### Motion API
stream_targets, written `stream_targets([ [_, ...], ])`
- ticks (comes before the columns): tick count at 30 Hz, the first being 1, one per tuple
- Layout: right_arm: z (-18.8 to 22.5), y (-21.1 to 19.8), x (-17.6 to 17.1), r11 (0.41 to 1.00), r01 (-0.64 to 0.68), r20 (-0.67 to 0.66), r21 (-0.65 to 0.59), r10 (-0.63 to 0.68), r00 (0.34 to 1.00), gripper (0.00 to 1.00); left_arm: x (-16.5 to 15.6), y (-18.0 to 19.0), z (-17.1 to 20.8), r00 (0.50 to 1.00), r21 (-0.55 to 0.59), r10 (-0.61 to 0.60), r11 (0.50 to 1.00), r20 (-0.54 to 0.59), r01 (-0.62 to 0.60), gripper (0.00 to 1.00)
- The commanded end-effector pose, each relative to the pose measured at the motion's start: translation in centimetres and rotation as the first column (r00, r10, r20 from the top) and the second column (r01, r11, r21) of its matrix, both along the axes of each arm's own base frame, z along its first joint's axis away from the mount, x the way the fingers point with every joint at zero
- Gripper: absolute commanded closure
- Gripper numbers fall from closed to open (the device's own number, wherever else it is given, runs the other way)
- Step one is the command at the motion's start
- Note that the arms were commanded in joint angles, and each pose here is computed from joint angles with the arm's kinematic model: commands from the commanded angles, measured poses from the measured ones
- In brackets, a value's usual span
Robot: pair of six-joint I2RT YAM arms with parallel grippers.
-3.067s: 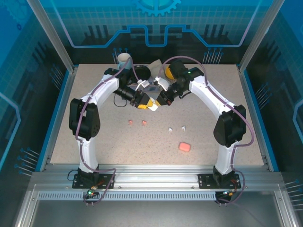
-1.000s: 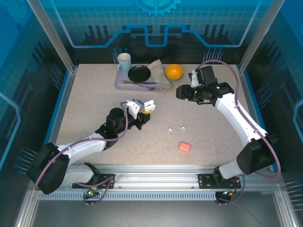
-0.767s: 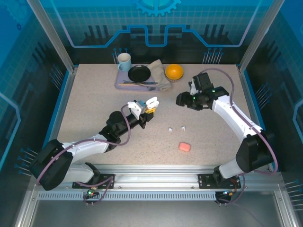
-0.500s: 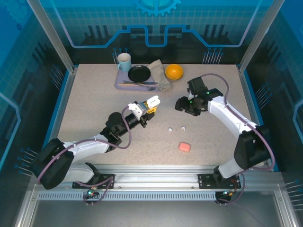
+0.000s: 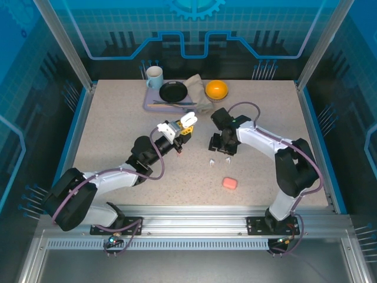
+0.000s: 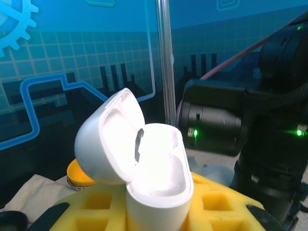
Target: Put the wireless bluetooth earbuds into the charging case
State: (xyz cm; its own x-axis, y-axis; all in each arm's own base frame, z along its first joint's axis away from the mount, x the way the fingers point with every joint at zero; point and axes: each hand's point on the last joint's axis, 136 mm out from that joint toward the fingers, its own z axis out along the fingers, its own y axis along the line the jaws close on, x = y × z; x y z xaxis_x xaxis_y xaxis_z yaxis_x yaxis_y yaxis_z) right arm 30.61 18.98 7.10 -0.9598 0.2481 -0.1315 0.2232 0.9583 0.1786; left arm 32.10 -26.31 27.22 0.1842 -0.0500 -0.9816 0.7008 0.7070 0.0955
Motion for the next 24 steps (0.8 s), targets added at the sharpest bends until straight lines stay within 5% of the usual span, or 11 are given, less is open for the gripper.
stream_targets([
  [1,-0.8,0.4,-1.6,0.997,0.052,-0.052,-0.061,-0.055,0.997,0.44,0.4,0.2,3.0,0.998,-0.065,0.010,0.998,0.061,-0.006,1.00],
  [10,-2.2,2.1,-2.7,0.956,0.286,-0.093,-0.069,-0.291,0.952,0.45,0.5,-0.1,3.2,0.998,-0.073,0.001,0.997,0.056,0.003,1.00],
  [24,-3.8,2.5,-1.8,0.936,0.340,-0.102,-0.095,-0.349,0.932,0.50,0.4,-0.1,3.6,0.998,-0.078,-0.009,0.997,0.060,0.013,1.00],
])
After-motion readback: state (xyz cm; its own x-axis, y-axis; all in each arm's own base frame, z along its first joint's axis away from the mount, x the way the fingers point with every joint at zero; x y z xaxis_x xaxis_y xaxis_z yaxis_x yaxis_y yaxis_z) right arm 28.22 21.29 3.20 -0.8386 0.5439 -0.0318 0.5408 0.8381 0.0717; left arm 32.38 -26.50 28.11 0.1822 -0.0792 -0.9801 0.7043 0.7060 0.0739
